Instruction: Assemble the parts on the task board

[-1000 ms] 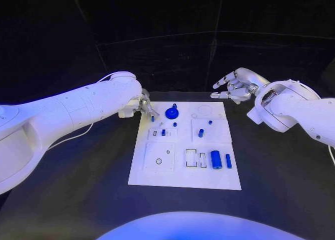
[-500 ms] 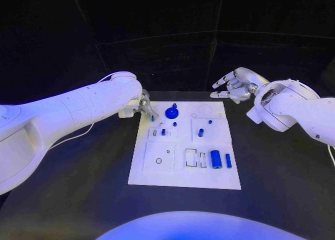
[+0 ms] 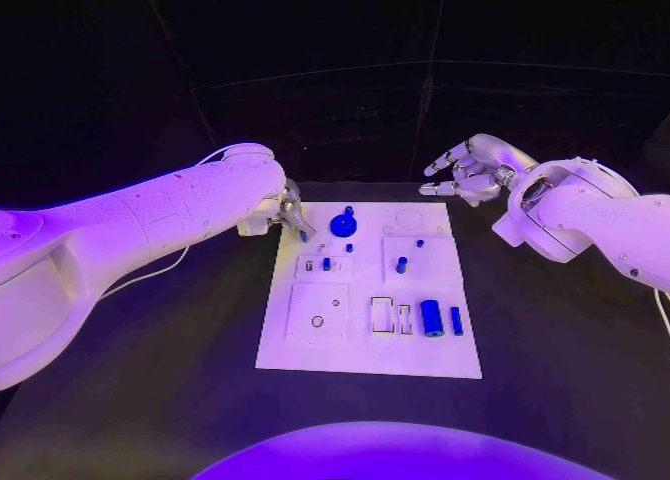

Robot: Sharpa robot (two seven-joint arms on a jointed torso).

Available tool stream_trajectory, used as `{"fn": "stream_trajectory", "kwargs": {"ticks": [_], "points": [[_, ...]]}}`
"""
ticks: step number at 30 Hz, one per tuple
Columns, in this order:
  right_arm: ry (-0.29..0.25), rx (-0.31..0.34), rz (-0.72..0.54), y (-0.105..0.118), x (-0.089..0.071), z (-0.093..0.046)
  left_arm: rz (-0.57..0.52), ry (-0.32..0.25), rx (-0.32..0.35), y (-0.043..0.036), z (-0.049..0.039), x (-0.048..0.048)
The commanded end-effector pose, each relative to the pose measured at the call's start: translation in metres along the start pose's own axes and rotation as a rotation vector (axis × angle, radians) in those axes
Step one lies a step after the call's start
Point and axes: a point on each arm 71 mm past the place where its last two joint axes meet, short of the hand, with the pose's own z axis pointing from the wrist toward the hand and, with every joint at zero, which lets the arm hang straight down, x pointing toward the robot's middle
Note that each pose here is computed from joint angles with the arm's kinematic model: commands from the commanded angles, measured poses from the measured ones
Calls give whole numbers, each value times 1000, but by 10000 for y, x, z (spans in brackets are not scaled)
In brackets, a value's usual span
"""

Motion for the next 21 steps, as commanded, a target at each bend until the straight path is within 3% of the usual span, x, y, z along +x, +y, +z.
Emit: {"fn": "stream_trajectory", "kwargs": {"ticks": [1, 13, 21], "points": [[2, -11, -3, 18, -4, 4, -21, -1, 8, -14, -3, -6], [3, -9, -3, 15, -6, 0, -43, 3, 22, -20, -4, 1], [4, -8, -4, 8, -11, -9, -124, -2, 52, 36, -35, -4]]}}
